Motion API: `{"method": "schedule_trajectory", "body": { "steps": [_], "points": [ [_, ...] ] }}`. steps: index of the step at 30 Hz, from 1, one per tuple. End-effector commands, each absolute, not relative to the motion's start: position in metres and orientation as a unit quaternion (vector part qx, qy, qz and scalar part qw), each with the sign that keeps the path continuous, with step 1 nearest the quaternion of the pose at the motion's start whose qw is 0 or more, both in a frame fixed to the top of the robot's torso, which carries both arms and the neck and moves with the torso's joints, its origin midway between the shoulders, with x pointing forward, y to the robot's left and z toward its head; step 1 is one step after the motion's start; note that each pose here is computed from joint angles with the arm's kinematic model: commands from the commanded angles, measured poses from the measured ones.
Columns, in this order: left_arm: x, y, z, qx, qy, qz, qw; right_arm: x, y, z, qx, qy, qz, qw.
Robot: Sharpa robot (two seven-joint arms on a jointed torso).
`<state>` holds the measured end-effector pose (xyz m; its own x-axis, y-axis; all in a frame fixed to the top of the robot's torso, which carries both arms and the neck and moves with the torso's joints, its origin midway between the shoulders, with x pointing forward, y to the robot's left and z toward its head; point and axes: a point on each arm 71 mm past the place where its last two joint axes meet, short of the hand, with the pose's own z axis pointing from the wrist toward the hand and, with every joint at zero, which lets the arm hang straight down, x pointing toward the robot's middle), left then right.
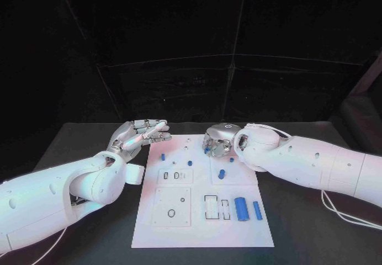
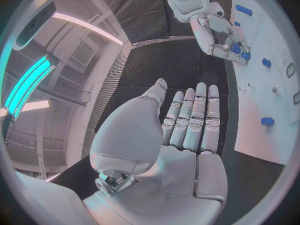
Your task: Assemble the parts on the task board
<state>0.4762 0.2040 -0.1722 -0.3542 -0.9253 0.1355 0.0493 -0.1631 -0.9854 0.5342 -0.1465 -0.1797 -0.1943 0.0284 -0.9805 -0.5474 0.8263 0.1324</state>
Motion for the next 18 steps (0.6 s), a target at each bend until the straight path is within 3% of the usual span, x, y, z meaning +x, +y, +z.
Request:
{"method": "schedule_trajectory", "body": {
  "steps": [1,18],
  "points": [
    [0.476,0.202,-0.171,-0.416,0.521,-0.643,0.378,0.535,-0.146,-0.179,-0.180,0.736,0.228,0.611],
    [0.476,0.202,-0.171,-0.416,0.521,-0.642,0.378,0.532,-0.136,-0.149,-0.099,0.640,0.293,0.703]
  ]
}}
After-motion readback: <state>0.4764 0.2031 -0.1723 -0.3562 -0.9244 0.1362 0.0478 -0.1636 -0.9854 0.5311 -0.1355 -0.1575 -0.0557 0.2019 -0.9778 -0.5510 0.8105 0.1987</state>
